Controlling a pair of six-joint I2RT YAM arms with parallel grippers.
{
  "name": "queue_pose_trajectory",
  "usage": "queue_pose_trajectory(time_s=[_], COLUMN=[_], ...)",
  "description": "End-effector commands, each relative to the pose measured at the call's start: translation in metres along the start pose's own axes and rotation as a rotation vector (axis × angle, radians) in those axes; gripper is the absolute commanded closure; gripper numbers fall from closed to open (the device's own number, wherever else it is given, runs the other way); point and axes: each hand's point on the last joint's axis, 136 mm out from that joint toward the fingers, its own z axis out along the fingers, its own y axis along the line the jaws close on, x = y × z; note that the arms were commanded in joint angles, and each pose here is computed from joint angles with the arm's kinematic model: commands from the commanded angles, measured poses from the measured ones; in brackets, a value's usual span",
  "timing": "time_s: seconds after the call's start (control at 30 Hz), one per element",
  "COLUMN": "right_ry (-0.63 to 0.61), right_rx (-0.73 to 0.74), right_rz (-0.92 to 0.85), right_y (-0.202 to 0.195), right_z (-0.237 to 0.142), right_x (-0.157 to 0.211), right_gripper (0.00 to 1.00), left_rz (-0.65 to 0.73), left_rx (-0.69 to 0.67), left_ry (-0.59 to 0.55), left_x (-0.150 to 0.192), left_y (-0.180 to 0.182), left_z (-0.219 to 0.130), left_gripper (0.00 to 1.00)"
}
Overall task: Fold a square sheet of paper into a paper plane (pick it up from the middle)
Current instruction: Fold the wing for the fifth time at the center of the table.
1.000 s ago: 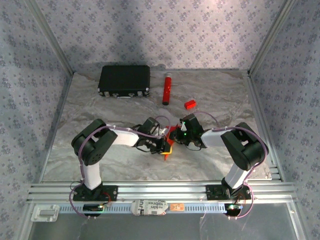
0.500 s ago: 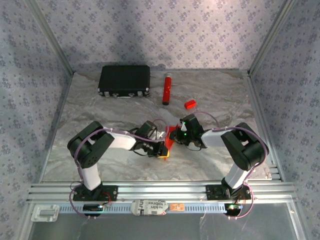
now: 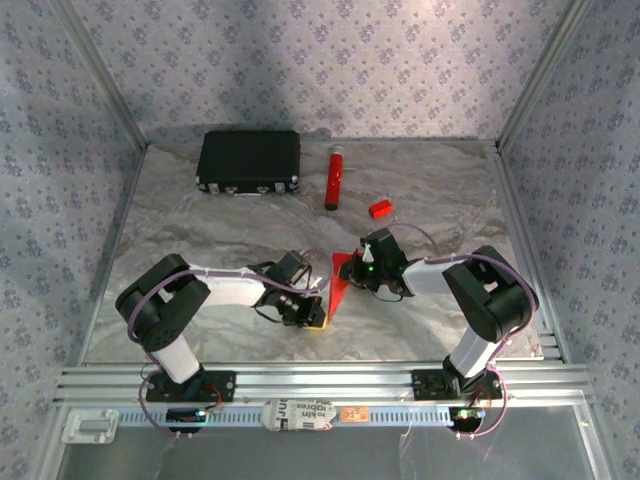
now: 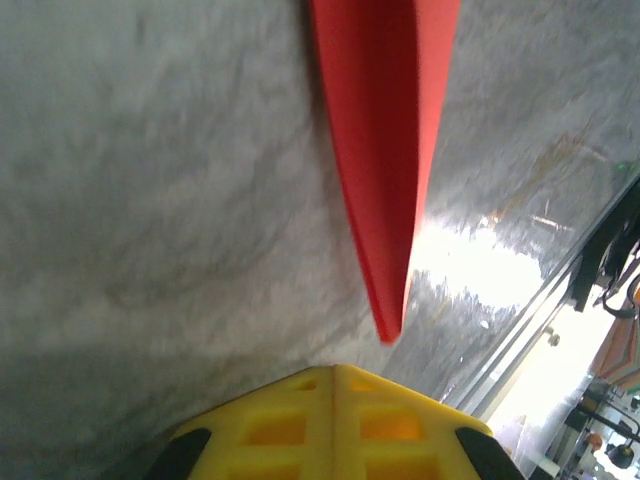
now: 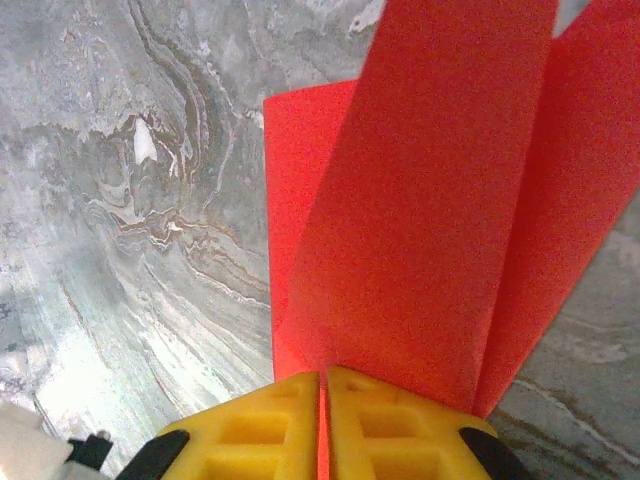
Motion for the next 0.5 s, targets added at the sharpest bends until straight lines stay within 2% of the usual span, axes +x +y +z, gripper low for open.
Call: queue_pose_trajectory(time_s=[0.0, 0.23, 0.47], right_ry=[0.062, 0.059, 0.06], right_rx=[0.215, 0.213, 0.206], right_rz=[0.061, 0.061, 0.06], right_y=[-0.059, -0.059, -0.056], right_z=[-0.004, -0.003, -0.001], right_x=[0.029, 0.029, 0.026], right_gripper=[0.88, 0.88, 0.87], left_rz=[0.027, 0.027, -0.027], left_rx=[0.025, 0.154, 0.166], left_ry=[-0.03, -0.197, -0.274], left_x=[0.002, -0.045, -0.093], left_y=[-0.015, -0.05, -0.05], left_z=[-0.016, -0.038, -0.035], left_gripper=[0.97, 0.96, 0.94])
